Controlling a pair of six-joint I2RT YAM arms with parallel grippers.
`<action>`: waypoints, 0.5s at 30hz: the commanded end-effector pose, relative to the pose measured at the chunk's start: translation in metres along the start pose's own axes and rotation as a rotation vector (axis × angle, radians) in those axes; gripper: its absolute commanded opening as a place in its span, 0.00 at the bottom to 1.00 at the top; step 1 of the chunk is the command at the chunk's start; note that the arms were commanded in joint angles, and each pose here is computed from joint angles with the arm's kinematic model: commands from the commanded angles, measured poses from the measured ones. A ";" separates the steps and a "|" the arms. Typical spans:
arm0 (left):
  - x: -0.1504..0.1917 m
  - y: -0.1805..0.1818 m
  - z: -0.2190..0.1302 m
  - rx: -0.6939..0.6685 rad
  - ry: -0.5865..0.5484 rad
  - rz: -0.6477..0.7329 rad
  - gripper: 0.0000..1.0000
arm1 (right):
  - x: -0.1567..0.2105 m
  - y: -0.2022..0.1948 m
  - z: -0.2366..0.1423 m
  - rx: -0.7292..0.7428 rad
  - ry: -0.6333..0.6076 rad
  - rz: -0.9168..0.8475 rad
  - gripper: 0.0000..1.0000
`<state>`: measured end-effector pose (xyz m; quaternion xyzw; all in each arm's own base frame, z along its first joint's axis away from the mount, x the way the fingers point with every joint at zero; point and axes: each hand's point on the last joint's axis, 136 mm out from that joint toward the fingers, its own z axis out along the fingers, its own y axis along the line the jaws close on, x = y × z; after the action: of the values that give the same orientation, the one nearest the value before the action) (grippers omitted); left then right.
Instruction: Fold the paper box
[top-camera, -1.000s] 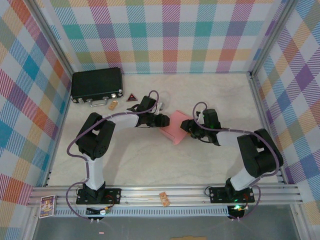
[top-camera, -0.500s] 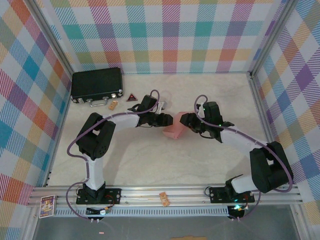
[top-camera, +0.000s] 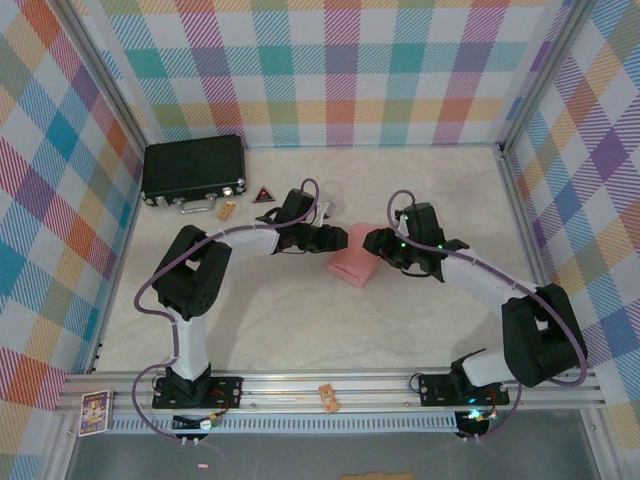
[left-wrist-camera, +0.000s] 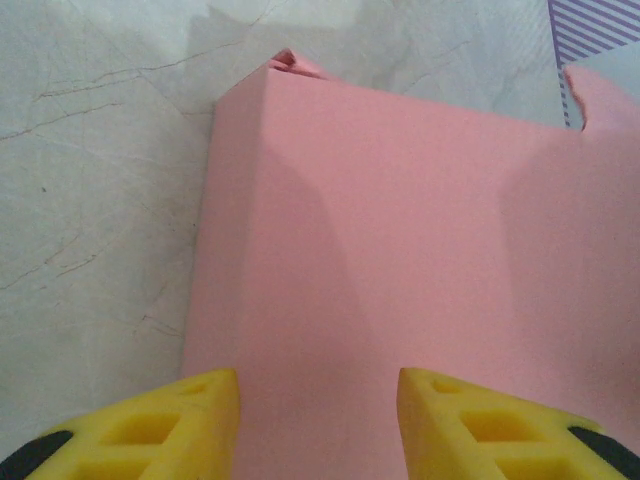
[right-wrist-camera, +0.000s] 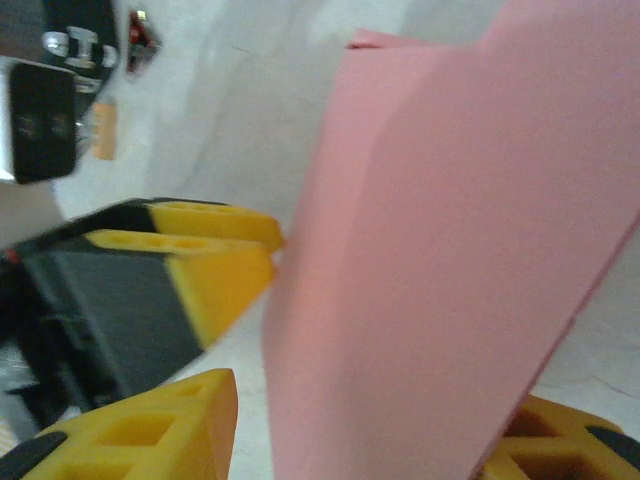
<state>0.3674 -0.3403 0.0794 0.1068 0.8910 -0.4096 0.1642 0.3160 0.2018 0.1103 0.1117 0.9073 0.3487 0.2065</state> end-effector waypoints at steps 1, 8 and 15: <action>0.000 -0.006 0.005 0.024 0.019 0.008 0.45 | 0.016 -0.027 0.001 0.079 0.014 -0.002 0.49; 0.009 -0.002 0.012 0.006 0.051 0.012 0.45 | 0.032 -0.054 0.023 0.117 0.069 0.039 0.36; 0.018 0.003 0.017 -0.036 0.095 0.024 0.45 | 0.035 -0.073 0.035 0.187 0.087 0.075 0.34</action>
<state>0.3671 -0.3418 0.0689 0.1141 0.8991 -0.3939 0.1530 0.2986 0.1886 0.0449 0.1371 0.9301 0.3034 0.1552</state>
